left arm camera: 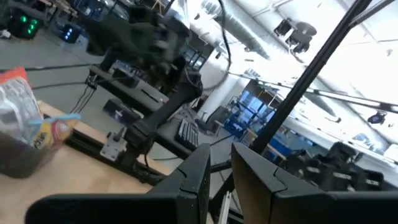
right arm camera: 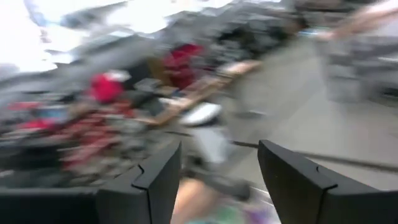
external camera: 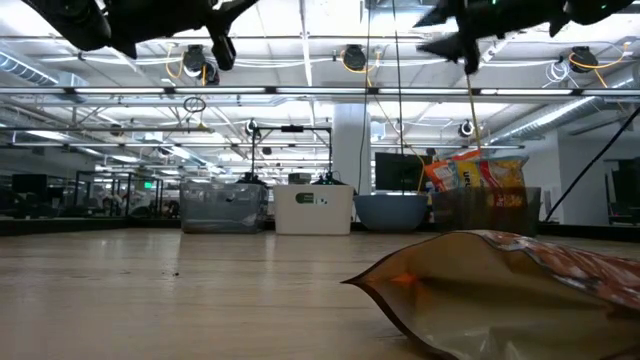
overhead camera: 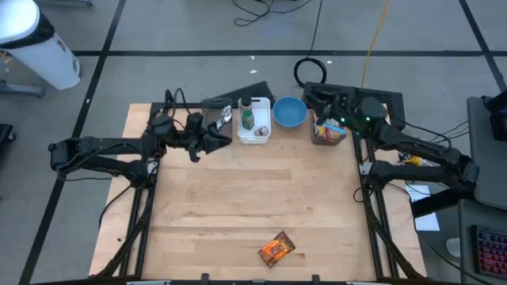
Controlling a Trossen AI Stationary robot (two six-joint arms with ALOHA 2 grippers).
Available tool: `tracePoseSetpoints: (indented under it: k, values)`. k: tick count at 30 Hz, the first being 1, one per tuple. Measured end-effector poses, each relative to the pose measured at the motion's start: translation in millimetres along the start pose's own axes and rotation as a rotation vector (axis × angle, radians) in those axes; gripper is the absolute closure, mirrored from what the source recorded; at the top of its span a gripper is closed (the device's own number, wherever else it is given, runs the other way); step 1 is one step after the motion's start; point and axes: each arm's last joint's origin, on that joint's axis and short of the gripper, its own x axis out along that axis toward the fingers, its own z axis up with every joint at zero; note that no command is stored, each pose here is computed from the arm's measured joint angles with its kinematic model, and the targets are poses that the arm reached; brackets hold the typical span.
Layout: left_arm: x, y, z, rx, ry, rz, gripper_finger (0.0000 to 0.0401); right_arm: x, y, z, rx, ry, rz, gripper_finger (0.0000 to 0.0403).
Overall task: Pick & Place Food Item
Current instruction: Put the brown seasoning bag into the white bin
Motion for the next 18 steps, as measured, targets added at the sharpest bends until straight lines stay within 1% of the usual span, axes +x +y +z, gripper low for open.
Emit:
tracePoseSetpoints:
  k: [2,4,7,9,12,14,16,18]
  values:
    - [-6.3,1.5,7.7,0.006,-0.004,-0.008,0.0329,-0.8,9.5,3.6,0.011,-0.017,0.143,0.02]
    - [-9.4,3.9,13.4,0.001,0.024,-0.001,0.0329,-2.4,18.2,4.8,0.051,-0.019,0.248,0.0202]
    - [-10.5,7.8,18.0,-0.022,0.125,0.047,0.0329,-5.9,31.2,1.0,0.121,0.022,0.357,0.0202]
    - [-7.8,4.0,25.8,0.003,0.181,0.074,0.0329,-8.9,40.5,-4.8,0.152,0.079,0.425,0.0202]
    - [-3.9,-1.7,31.4,0.038,0.3,0.128,0.0329,-11.2,57.7,-18.5,0.177,0.165,0.504,0.0202]
    - [-0.5,-5.5,34.3,0.06,0.368,0.146,0.0329,-12.2,68.2,-32.1,0.184,0.247,0.535,0.0202]
    - [3.8,-9.8,36.8,0.071,0.409,0.147,0.0329,-13.9,77.0,-48.6,0.187,0.357,0.547,0.0202]
    - [4.1,-11.4,35.4,0.051,0.447,0.159,0.0329,-16.4,83.4,-67.3,0.186,0.489,0.535,0.0202]
